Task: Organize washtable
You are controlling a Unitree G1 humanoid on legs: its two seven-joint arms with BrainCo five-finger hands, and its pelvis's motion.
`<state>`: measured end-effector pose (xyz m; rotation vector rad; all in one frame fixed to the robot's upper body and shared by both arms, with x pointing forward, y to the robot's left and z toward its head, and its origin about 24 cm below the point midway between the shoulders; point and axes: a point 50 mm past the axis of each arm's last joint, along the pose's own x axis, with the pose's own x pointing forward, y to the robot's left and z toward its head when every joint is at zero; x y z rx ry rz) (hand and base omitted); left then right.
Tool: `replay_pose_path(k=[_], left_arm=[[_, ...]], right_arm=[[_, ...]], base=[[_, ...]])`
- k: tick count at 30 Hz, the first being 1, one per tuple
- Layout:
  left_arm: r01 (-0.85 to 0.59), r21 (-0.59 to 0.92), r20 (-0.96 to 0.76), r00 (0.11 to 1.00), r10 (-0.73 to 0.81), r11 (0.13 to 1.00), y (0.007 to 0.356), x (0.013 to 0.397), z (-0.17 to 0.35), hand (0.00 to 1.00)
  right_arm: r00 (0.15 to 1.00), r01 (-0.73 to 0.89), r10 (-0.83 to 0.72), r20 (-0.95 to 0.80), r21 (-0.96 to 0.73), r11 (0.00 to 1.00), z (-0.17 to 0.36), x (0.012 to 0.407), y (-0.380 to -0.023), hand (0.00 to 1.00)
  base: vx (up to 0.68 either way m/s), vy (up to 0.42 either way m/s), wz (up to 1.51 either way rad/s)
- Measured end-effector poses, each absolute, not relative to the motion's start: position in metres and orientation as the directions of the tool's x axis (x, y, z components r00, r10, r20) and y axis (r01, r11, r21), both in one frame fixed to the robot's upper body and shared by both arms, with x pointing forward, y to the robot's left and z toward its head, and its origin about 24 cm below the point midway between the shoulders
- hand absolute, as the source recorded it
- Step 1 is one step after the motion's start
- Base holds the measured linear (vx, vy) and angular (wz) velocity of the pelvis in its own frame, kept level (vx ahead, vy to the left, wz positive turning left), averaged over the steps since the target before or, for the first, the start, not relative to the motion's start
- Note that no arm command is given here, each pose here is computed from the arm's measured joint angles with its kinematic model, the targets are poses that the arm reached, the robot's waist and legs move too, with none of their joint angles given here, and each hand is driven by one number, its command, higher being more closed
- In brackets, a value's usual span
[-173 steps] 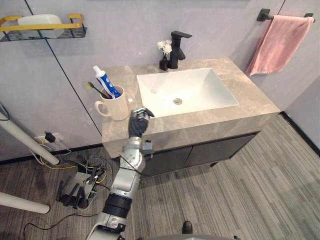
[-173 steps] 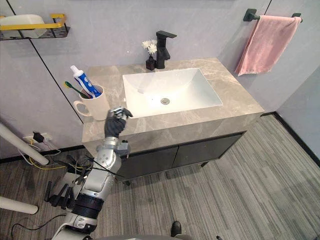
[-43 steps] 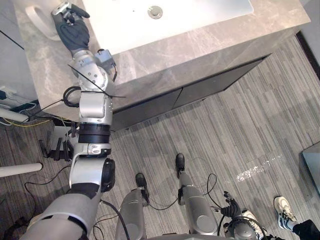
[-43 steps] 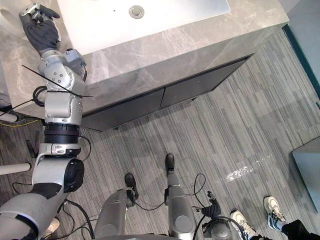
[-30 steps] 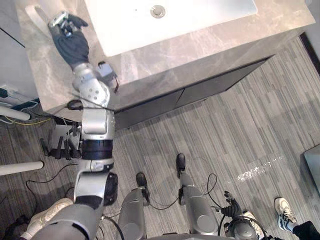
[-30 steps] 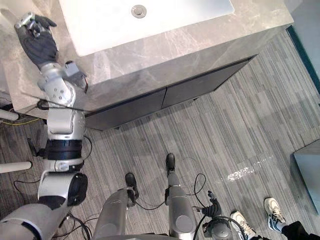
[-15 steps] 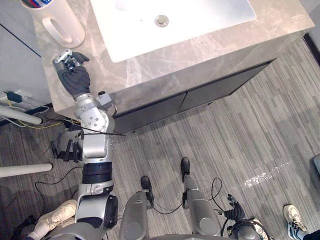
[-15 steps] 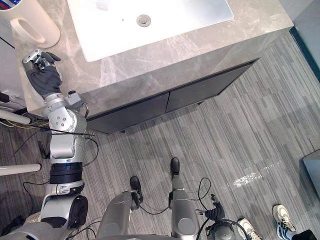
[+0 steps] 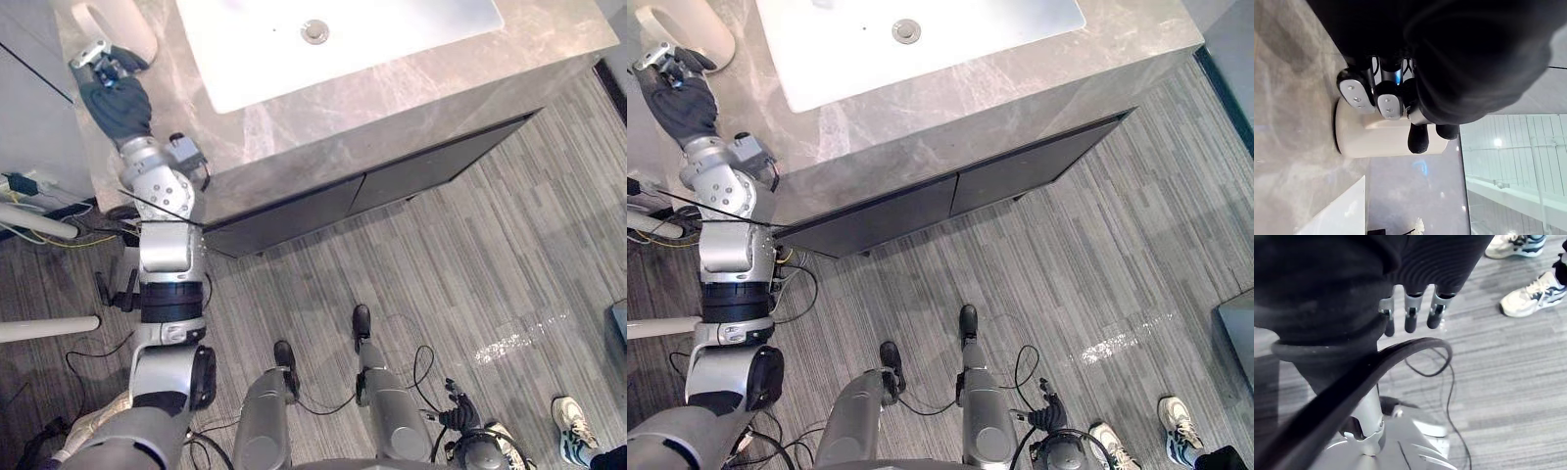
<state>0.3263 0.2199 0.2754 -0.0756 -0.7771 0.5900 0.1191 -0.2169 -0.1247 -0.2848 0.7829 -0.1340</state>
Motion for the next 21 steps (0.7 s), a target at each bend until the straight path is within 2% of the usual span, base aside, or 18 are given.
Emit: replay_pose_path(k=[11,21], left_arm=[[-0.464,-0.280,0.650,0.552,0.522,0.840,0.218,0.335,0.294,1.00],[-0.472,-0.251,0.635,0.579,0.512,0.845,0.219,0.354,0.316,1.00]], right_arm=[[0.705,0.015,-0.224,-0.673,-0.302,0.953,-0.124,0.117,-0.217,0.00],[0.720,0.010,-0.208,-0.662,-0.290,0.957,-0.121,0.119,-0.214,0.00]], base=[[-0.05,-0.002,0.01],[-0.04,-0.007,-0.01]])
